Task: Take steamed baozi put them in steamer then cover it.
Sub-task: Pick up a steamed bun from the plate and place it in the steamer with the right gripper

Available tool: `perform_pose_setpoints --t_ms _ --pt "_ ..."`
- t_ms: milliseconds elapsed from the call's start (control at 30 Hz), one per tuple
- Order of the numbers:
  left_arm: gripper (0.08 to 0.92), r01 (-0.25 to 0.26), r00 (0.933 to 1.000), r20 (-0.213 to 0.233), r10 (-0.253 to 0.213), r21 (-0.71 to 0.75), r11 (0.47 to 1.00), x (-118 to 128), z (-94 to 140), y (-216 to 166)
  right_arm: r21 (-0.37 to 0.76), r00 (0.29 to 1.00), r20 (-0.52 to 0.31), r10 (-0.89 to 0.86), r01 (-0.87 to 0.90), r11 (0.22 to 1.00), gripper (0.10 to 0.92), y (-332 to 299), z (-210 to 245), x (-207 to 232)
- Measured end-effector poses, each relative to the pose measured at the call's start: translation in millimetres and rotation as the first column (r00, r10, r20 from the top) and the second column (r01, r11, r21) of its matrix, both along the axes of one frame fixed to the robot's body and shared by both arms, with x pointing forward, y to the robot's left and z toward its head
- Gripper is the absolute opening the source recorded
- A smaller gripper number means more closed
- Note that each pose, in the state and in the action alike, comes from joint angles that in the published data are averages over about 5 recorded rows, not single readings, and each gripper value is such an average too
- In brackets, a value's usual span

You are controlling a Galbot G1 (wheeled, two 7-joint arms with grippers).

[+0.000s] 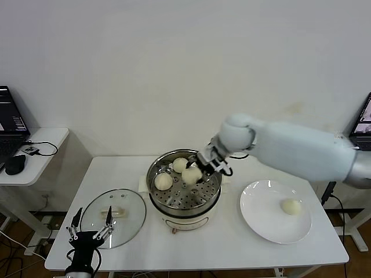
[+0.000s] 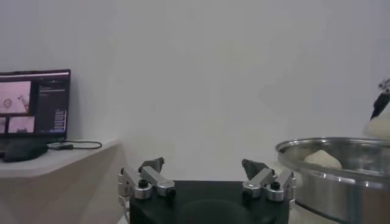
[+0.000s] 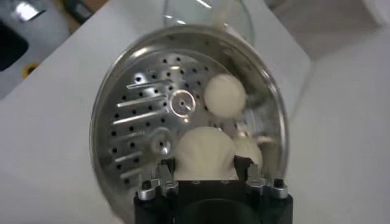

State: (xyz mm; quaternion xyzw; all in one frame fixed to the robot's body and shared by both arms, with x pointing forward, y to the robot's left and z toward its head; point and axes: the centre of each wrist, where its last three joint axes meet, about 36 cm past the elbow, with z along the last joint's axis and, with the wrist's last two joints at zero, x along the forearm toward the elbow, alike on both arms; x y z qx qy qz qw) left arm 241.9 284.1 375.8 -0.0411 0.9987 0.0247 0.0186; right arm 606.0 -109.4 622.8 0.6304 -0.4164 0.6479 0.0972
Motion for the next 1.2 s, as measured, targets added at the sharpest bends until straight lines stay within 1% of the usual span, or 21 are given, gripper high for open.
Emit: perform_pose_setpoints --t_ms 200,433,800,900,1000,1067,1200 --pt "0.823 -0.006 1.0000 0.001 0.006 -0.003 1.000 2 -2 1 -0.054 0.990 0.021 0.141 -0.140 0.989 0.619 31 -15 -4" --pt "0.823 -0.011 0.9999 0.000 0.011 -0.006 1.000 3 -5 2 -0.116 0.962 0.031 0.272 -0.267 0.957 0.623 54 -26 -9" --pt "0.823 -0.012 0.9999 0.000 0.012 -0.009 1.000 2 -7 2 -0.175 0.927 0.019 0.374 -0.365 0.915 0.639 64 -36 -16" --pt "0.823 -0.013 0.9999 0.000 0.013 -0.010 1.000 2 -7 2 -0.182 0.923 0.018 0.385 -0.376 0.908 0.698 64 -37 -17" --pt "0.823 -0.014 0.9999 0.000 0.014 -0.010 1.000 2 -8 2 -0.185 0.919 0.018 0.393 -0.384 0.905 0.776 64 -36 -18" --pt "0.823 -0.014 0.9999 0.000 0.014 -0.010 1.000 2 -8 2 -0.184 0.918 0.021 0.396 -0.386 0.904 0.808 64 -33 -18" --pt "0.823 -0.013 0.9999 0.000 0.013 -0.007 1.000 2 -8 3 -0.178 0.919 0.038 0.392 -0.380 0.908 0.822 61 -25 -16"
